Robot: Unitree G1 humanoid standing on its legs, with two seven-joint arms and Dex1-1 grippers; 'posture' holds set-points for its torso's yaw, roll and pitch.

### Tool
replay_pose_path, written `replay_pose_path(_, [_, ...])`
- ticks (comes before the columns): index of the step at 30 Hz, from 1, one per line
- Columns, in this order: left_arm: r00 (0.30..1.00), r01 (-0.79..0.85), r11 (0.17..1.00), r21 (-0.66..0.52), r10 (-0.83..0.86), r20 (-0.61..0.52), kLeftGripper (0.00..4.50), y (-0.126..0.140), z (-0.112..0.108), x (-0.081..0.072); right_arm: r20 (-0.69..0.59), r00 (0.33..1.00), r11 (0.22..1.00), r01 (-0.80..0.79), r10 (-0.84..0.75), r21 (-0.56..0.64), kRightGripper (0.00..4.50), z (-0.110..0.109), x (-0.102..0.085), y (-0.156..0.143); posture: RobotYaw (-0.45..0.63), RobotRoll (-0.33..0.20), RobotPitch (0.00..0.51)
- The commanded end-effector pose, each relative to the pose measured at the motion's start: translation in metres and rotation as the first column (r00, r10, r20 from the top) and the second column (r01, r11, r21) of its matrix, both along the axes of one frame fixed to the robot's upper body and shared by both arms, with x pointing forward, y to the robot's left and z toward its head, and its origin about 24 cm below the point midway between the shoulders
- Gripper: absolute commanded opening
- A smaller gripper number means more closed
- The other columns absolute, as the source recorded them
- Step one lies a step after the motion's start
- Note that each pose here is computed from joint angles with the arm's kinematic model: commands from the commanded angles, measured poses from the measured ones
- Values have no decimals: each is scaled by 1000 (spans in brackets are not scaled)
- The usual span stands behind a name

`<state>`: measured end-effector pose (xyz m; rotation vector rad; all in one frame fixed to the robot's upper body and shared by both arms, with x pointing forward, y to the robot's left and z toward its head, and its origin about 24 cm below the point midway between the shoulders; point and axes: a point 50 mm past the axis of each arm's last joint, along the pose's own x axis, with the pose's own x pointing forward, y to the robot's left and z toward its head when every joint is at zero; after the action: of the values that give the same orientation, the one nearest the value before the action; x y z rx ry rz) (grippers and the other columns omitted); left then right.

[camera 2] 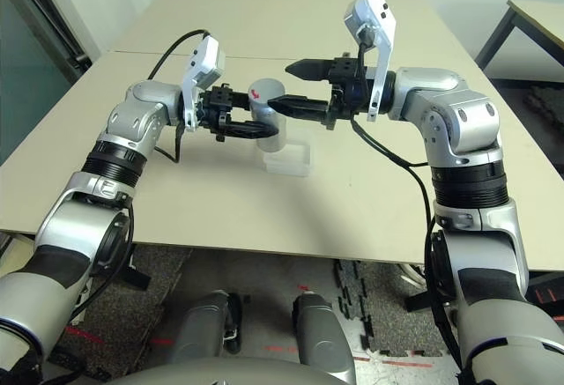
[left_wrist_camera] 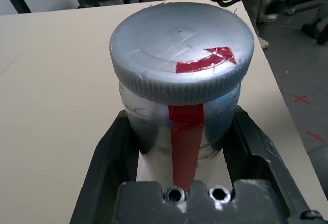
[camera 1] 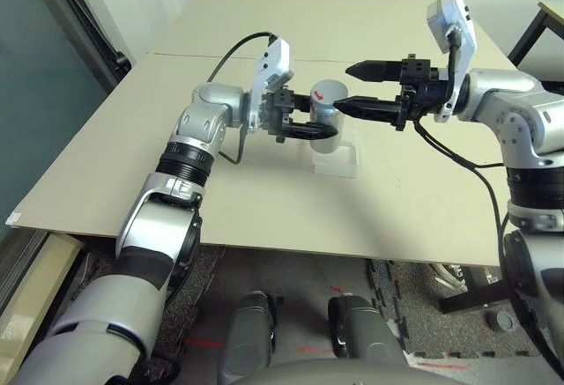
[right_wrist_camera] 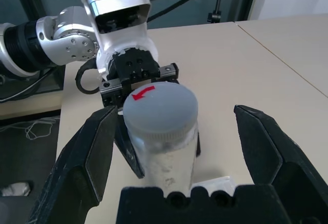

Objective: Pour the medicine from the bottle into the box.

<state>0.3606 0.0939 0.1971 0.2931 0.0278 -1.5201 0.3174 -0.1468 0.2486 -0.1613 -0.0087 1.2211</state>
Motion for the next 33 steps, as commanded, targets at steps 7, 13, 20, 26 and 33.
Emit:
replay_pose_path(7, [1000,27,1000,12,-27,11,2481,-6,3,0,-2,999,999,-48,48,-7,4500,-1,-3,15,-74,0,70])
replay_pose_path(13, [999,34,999,11,-34,8,2481,-8,2,-1,12,999,999,-52,52,-14,4500,-2,1,20,-70,0,72])
replay_pose_path(20, [999,44,999,8,-44,3,2481,-10,1,-3,24,999,1000,-22,22,-20,4500,-3,7,20,-63,0,75])
replay_pose_path(26, [999,46,999,8,-46,0,2481,-10,1,-4,27,999,1000,20,-19,-21,4500,-4,11,15,-65,0,78])
replay_pose_path(33, [999,43,999,8,-43,-3,2481,-10,0,-4,25,999,999,40,-40,-18,4500,-3,9,7,-68,0,76])
